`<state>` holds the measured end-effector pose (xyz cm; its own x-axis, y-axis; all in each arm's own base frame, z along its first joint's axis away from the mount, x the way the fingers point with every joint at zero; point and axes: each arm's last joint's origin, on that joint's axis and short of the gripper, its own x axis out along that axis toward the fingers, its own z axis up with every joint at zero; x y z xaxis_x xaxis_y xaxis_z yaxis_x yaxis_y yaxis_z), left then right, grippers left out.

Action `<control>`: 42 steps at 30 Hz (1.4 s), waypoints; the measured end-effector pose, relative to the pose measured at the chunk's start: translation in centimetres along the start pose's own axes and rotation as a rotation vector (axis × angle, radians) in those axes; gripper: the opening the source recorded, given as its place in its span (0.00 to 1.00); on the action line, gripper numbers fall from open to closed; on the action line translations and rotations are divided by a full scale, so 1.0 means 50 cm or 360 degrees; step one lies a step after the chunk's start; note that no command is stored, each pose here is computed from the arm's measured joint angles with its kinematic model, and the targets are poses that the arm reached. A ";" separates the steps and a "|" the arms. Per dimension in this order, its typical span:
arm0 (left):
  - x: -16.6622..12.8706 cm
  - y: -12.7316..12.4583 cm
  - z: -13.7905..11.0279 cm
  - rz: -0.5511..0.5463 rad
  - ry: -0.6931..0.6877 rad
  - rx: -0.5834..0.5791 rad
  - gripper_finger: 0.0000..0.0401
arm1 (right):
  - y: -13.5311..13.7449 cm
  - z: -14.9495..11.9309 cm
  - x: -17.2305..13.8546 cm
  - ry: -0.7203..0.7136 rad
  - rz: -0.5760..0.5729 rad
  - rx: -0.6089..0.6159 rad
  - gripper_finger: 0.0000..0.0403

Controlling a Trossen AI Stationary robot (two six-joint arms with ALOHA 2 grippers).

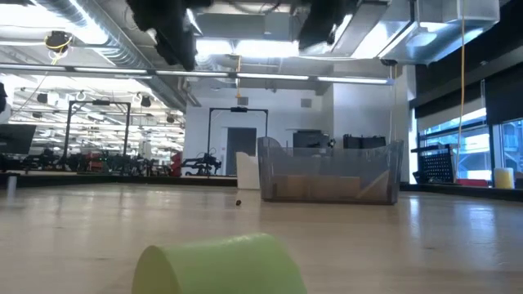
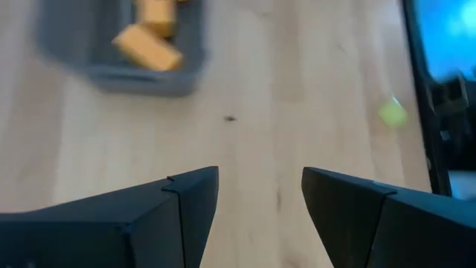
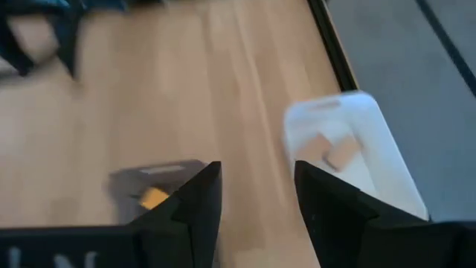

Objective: Sort & place blocks by color
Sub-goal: Put the green block into the green bin

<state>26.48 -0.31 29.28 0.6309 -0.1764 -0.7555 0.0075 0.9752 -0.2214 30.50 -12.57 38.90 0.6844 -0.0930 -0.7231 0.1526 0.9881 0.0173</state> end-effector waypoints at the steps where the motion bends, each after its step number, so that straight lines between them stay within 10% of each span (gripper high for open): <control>1: 0.002 -0.014 -0.002 -0.0026 0.0006 0.0080 0.46 | 0.016 0.002 -0.020 -0.0038 0.0014 -0.0007 0.42; 16: 0.084 -0.206 -0.006 -0.0197 -0.0253 0.0703 0.46 | 0.225 -0.041 -0.225 -0.0285 0.0417 -0.0305 0.42; 28: 0.236 -0.311 -0.036 -0.0330 -0.0385 0.0538 0.46 | 0.316 -0.082 -0.287 -0.0300 0.0712 -0.0513 0.42; 42: 0.254 -0.352 -0.080 -0.0276 -0.0297 0.0512 0.46 | 0.389 -0.055 -0.214 -0.0114 0.0878 -0.0042 0.42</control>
<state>31.23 -20.25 21.11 0.7287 -0.3436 -0.5924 0.3500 0.9304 -0.1092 24.20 7.98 45.09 0.7046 0.4317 -0.5631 -0.2594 0.8954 0.3619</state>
